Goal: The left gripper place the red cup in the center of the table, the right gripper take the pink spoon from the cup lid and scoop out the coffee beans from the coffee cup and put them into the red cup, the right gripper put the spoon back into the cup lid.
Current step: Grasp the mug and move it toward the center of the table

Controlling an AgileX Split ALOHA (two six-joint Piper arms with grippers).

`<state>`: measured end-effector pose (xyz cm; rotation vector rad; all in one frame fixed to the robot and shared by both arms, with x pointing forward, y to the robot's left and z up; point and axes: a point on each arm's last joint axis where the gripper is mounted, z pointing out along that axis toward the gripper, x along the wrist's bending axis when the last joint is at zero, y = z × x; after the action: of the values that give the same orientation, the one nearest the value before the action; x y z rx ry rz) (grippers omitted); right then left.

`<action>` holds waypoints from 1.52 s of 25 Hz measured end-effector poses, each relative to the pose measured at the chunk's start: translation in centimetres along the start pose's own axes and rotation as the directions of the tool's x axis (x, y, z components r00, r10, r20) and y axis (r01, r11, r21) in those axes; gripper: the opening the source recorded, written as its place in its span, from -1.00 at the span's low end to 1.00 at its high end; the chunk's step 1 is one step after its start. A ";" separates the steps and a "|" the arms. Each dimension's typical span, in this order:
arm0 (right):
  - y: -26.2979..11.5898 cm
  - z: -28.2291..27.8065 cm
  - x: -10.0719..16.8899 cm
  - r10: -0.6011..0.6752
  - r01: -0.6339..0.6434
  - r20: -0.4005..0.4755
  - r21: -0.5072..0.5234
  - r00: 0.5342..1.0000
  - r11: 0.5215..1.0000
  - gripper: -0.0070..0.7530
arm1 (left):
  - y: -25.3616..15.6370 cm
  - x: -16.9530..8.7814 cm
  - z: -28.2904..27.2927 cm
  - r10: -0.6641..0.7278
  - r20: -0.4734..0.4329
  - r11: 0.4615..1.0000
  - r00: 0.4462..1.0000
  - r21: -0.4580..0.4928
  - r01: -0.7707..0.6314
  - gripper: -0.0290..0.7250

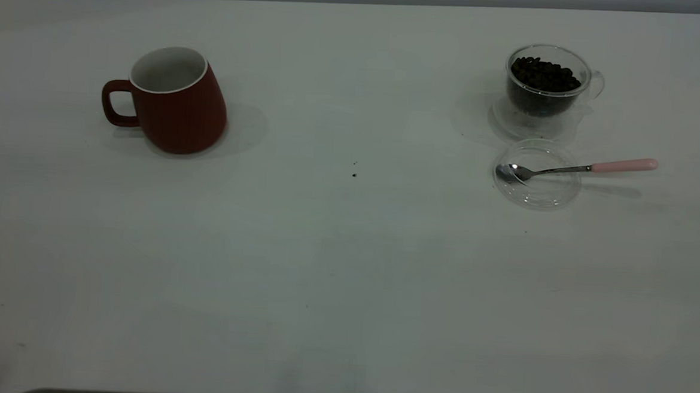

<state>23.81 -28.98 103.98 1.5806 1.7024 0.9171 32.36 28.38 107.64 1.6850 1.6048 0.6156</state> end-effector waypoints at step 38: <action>0.0 0.0 0.0 0.000 0.000 0.000 -0.001 1.000 1.000 -0.35 | 5.9 5.8 38.2 0.688 0.430 0.383 0.584 0.469 -0.796 0.42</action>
<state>23.79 -28.98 103.98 1.5800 1.7018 0.9177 65.80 27.69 87.40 2.9558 0.8354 0.3114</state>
